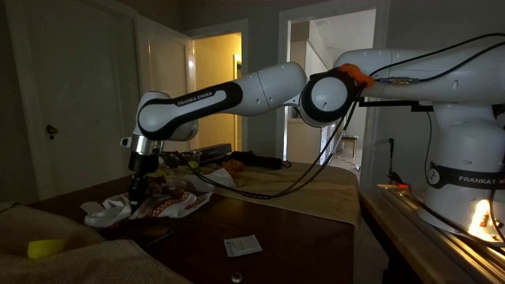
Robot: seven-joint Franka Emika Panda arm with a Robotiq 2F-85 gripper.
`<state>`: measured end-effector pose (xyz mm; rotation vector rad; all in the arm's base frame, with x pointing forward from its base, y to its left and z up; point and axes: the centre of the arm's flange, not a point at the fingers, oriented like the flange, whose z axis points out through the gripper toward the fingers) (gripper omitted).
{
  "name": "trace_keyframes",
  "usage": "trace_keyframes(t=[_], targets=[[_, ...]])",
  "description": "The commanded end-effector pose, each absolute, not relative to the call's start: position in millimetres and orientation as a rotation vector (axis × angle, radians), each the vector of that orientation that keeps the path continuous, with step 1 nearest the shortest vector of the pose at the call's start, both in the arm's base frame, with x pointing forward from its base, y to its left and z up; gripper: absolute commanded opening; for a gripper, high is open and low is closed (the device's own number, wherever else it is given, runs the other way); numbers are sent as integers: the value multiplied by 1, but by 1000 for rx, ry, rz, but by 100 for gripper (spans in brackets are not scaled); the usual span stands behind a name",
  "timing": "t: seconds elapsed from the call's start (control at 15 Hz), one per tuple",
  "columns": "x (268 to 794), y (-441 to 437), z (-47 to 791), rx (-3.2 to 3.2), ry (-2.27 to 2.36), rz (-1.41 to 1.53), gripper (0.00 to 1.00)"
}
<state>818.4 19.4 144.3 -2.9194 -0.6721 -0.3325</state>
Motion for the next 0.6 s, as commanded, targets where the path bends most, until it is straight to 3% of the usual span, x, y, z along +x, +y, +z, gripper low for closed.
trace_keyframes(t=[0.0, 0.53], targets=[[862, 36, 159, -2766, -647, -278, 0], [868, 49, 187, -2897, -763, -419, 0]])
